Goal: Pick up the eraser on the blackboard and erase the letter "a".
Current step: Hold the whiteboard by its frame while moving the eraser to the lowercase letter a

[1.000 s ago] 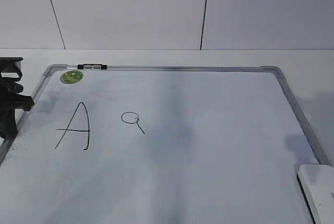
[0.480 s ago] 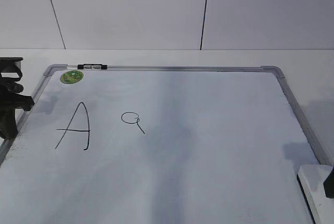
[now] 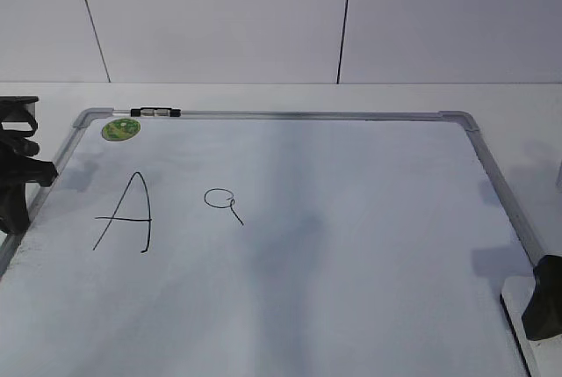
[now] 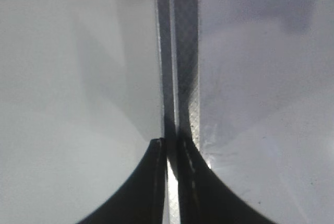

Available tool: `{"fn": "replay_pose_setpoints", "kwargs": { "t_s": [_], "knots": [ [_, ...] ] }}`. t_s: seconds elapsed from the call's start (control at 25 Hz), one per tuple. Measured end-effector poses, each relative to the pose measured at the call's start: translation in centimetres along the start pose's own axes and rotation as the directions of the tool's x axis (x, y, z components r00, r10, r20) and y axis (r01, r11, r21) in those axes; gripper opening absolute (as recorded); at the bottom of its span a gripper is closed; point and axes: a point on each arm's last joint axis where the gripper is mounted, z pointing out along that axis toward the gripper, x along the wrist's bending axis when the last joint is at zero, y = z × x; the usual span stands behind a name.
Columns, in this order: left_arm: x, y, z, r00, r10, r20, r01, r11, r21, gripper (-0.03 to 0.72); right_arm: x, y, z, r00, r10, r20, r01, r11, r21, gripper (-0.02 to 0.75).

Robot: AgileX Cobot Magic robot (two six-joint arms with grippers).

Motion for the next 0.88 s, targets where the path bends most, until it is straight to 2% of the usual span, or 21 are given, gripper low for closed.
{"fn": "replay_pose_setpoints", "kwargs": {
  "t_s": [0.36,0.88],
  "knots": [
    [0.0,0.0,0.0,1.0,0.0,0.0,0.0,1.0,-0.002,0.018,-0.1,0.4,1.8,1.0,-0.029,0.0,0.029,0.996,0.082,0.675],
    [0.0,0.0,0.0,1.0,-0.001,0.001,0.001,1.0,-0.004,0.018,-0.1,0.9,3.1,0.999,-0.043,0.0,0.043,0.991,0.123,0.654]
  ]
}}
